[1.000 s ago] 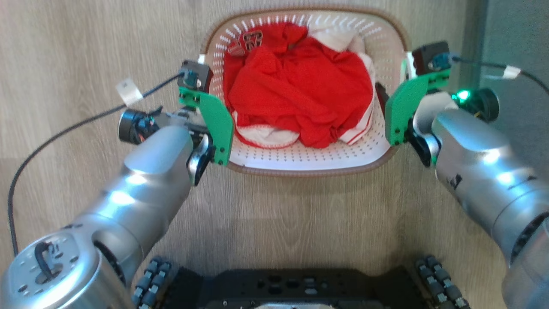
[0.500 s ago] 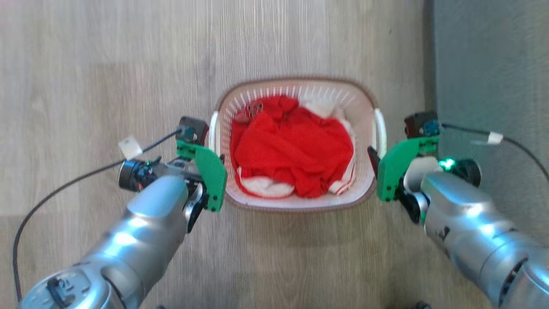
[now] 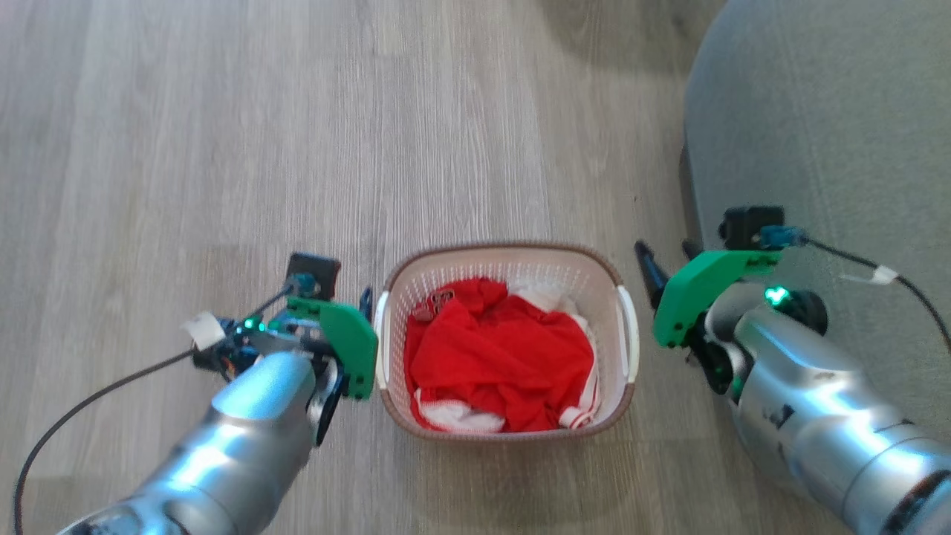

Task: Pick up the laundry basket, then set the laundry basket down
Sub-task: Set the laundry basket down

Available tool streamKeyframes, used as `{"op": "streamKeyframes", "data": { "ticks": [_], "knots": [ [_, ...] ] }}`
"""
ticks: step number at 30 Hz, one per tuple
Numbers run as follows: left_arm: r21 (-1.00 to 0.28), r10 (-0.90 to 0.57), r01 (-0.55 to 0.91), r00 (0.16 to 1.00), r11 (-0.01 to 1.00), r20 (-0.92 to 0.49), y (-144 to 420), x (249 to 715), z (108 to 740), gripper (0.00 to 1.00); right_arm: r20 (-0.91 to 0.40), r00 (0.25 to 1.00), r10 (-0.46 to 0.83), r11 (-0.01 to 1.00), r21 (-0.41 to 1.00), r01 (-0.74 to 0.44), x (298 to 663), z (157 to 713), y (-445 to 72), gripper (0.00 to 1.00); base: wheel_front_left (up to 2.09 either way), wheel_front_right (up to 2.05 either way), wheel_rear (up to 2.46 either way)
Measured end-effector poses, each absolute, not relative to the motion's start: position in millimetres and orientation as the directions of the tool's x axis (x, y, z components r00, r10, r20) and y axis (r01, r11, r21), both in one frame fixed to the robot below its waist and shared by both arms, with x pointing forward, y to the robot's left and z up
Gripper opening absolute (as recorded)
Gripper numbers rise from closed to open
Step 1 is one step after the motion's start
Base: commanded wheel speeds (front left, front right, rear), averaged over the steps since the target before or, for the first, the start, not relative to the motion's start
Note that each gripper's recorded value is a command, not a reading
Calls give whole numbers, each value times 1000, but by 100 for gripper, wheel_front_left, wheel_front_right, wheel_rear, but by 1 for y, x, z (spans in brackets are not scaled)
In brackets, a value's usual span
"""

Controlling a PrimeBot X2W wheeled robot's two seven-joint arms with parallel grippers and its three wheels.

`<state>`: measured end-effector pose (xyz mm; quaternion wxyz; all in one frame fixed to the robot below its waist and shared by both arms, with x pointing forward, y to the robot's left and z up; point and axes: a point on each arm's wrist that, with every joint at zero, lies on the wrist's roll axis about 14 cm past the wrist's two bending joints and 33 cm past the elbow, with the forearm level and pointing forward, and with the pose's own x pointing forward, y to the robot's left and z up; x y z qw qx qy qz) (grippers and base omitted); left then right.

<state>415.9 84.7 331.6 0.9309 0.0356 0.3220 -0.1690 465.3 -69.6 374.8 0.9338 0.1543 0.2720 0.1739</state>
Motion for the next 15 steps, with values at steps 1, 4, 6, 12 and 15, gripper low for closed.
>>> {"op": "streamKeyframes", "data": {
  "ticks": [1, 4, 6, 12, 15],
  "knots": [
    [-36, -282, 323, 761, 946, -585, 85, 422, 342, 100, -422, 812, 404, 890, 386, -243, 470, 387, -72, 100, 0, 0, 0],
    [-50, -283, 295, 835, 954, -472, 79, 441, 381, 100, -330, 856, 399, 886, 378, -268, 477, 419, -78, 100, 0, 0, 0],
    [-58, -276, 276, 877, 959, -394, 78, 448, 406, 100, -285, 872, 397, 883, 377, -279, 473, 431, -79, 100, 0, 0, 0],
    [-12, -203, 204, 963, 979, -180, 93, 431, 454, 100, -109, 925, 365, 888, 339, -310, 459, 471, -91, 100, 0, 0, 0],
    [-27, -177, 176, 982, 984, -60, 98, 419, 482, 100, 4, 944, 330, 898, 308, -315, 454, 498, -97, 100, 0, 0, 0]
  ]
}}
